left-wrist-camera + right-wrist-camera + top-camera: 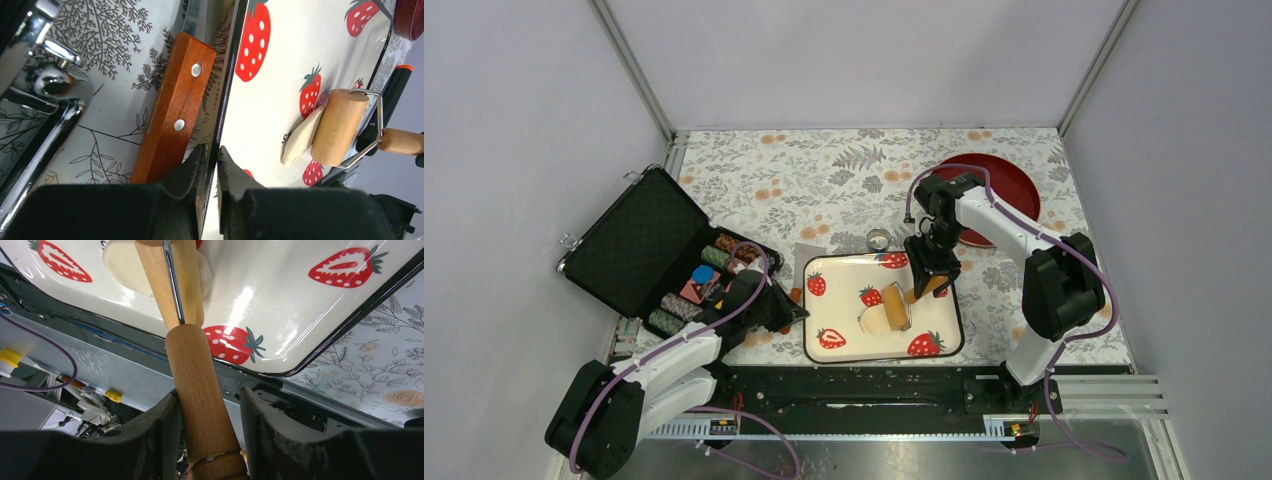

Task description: Roll out the dumpling wrappers from the dough

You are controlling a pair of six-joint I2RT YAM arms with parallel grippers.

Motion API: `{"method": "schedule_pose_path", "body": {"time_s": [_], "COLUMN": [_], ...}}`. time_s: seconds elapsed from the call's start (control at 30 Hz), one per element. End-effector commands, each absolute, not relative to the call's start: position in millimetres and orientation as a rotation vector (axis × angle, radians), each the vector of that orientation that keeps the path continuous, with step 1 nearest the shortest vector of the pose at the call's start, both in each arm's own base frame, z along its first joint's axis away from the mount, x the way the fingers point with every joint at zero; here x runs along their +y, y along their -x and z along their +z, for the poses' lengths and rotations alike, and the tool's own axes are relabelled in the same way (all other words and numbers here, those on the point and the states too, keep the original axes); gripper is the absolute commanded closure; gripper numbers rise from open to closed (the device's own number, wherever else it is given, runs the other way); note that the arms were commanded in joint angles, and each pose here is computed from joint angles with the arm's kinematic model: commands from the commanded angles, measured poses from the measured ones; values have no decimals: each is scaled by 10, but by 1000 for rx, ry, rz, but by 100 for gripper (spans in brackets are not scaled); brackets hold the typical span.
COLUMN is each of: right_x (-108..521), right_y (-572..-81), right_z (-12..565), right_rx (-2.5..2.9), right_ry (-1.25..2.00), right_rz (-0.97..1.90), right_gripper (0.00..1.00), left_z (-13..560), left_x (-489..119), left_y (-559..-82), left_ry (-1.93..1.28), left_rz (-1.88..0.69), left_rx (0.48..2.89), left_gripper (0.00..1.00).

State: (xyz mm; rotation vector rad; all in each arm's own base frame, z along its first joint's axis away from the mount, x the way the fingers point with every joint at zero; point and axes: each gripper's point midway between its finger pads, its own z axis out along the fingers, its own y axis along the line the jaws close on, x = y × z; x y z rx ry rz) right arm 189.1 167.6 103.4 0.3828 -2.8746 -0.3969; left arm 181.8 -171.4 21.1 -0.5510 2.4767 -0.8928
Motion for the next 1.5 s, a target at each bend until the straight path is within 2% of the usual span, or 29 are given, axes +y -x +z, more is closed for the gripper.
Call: {"method": "schedule_pose_path", "body": {"time_s": [0.0, 0.73, 1.27, 1.47], "right_x": [541, 622, 1257, 1601], "right_y": [-2101, -2169, -2264, -2352], "right_z": [749, 871, 1453, 1650], "right_rx": [-2854, -2910, -3137, -3315], "right_ry": [-458, -417, -568, -461], "right_rz": [488, 397, 81, -2], "right_gripper": [100, 100, 100, 100], "left_z": [97, 97, 96, 97], "left_x": [-1550, -1548, -1547, -1550], "left_y": [-1837, -1840, -1841, -1840], "left_ry": [608, 610, 612, 611], "left_rz": [-799, -802, -803, -803], "left_rx": [2467, 2464, 2464, 2464], "left_gripper": [100, 100, 100, 100]}}
